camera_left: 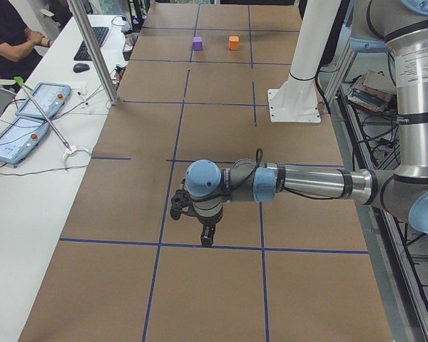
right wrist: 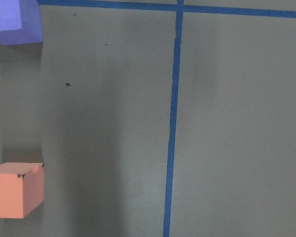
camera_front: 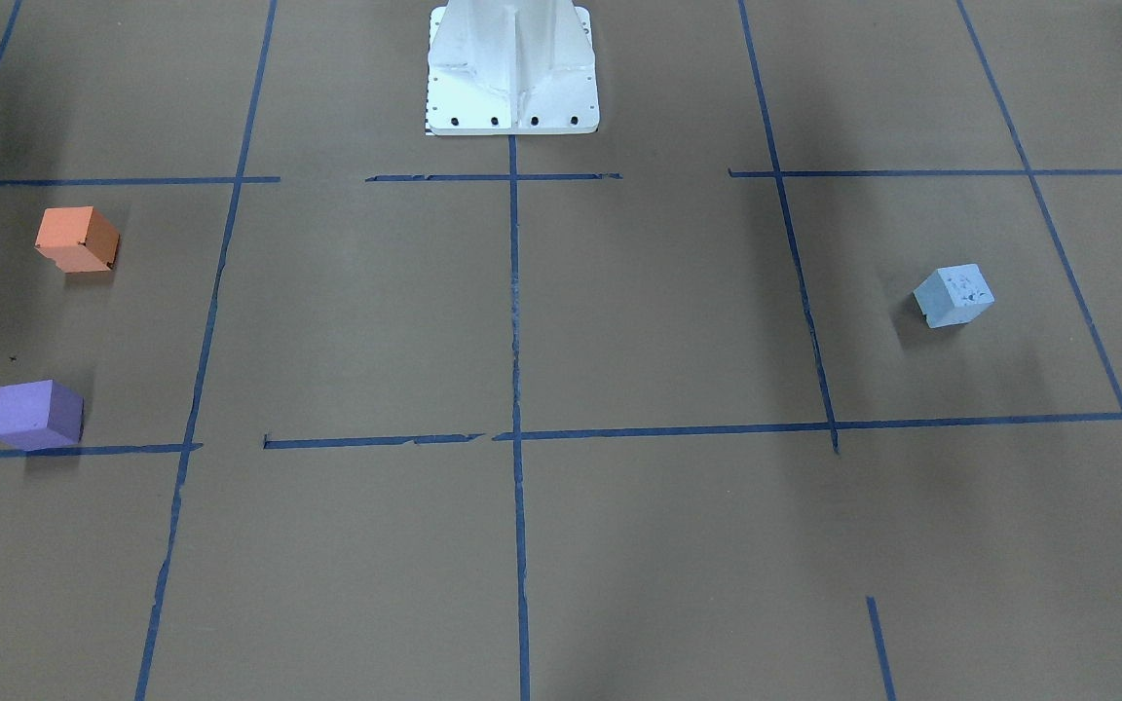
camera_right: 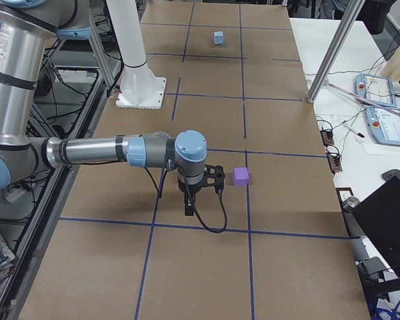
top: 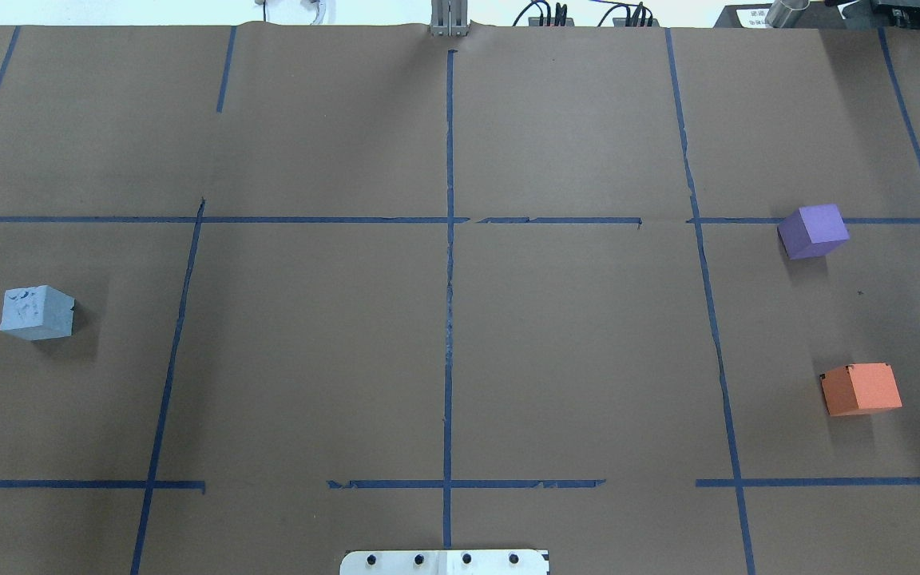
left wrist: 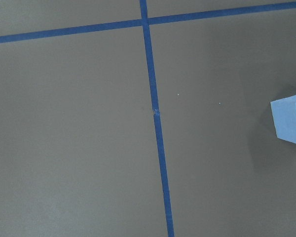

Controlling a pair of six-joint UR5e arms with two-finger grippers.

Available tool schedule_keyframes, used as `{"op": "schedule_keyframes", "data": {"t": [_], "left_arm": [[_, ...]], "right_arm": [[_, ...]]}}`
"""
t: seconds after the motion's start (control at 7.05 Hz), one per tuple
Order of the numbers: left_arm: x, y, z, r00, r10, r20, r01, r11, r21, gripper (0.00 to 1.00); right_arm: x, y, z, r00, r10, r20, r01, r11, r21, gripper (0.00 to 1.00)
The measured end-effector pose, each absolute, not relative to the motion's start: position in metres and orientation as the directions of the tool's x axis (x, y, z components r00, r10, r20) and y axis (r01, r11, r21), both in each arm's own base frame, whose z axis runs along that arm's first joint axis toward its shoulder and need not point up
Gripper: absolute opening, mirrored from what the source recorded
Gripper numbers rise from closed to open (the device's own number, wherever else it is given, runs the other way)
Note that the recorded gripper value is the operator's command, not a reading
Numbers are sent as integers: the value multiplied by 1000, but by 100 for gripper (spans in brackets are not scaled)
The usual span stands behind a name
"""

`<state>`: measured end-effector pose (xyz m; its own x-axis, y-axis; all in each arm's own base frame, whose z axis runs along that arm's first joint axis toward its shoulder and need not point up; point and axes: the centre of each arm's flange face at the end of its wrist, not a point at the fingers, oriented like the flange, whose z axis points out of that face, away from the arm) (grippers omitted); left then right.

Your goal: Place blue block between orange and purple blocks

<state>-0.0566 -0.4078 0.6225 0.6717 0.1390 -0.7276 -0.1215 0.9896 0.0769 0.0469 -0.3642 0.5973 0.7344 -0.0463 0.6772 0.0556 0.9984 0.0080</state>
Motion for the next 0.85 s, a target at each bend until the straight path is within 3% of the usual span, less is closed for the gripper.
{"op": "schedule_keyframes", "data": {"t": [0.85], "left_arm": [[-54,-410,609,670,182,-720,-130,983,127,100]], "right_arm": [[46,-365,597,734,-48,677,55,998,10,100]]}}
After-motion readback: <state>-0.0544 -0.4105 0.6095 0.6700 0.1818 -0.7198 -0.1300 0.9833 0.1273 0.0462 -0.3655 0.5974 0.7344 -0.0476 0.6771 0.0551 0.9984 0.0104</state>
